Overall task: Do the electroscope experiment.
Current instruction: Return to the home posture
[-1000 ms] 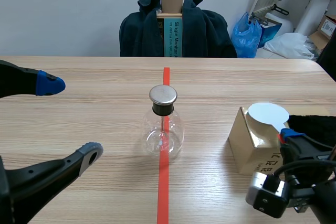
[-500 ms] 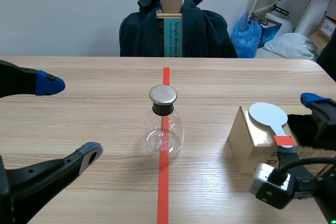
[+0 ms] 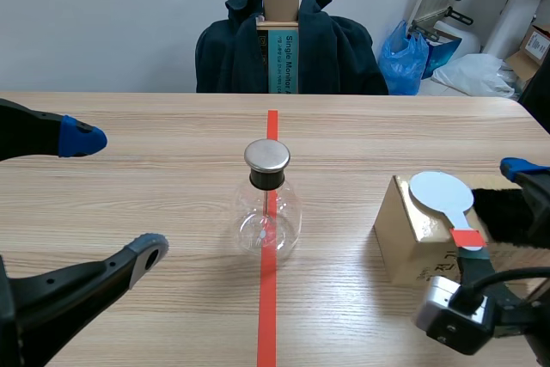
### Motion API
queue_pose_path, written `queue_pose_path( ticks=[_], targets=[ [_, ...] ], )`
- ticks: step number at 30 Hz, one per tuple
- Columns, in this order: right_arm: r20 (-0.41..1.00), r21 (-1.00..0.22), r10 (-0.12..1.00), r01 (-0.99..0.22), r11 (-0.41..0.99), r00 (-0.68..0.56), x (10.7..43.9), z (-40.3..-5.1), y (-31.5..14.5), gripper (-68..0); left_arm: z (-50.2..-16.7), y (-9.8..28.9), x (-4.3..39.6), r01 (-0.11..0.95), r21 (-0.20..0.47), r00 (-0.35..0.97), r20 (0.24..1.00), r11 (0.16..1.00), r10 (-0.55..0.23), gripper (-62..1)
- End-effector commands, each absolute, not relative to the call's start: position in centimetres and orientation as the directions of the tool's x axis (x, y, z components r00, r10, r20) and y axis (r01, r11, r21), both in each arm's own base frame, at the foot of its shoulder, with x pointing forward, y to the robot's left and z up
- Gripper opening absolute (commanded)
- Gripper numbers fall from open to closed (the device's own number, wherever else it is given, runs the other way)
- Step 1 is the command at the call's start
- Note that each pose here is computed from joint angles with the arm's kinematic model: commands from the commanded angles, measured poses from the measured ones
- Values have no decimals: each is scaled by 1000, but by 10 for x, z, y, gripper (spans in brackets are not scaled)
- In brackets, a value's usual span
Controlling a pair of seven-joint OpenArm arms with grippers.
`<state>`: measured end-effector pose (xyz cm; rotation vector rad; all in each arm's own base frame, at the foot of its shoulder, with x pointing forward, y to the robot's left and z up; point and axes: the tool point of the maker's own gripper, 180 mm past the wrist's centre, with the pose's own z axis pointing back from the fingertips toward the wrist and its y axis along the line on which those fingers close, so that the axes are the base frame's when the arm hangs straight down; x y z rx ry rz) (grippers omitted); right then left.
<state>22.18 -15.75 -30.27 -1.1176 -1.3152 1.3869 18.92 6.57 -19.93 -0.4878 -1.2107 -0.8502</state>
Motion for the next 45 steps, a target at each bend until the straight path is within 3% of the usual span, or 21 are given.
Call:
queue_pose_path(
  ticks=[1,12,22,32,45],
  targets=[
    [-17,-998,979,-51,-28,-203,216,-299,-159,4,-195,63,189,786,95,104,954,611,-282,14],
    [190,-976,966,-136,167,-176,196,-259,-172,4,-195,63,189,786,95,104,954,611,-282,14],
    [433,-896,900,-136,422,-61,215,-231,-205,4,-195,63,189,786,95,104,954,611,-282,14],
    [695,-712,719,-167,682,-29,229,-206,-189,4,-196,63,189,786,97,103,953,610,-284,14],
    [832,-539,551,-334,773,-64,218,-164,-152,4,-196,63,189,786,97,103,953,610,-284,14]
  ],
)
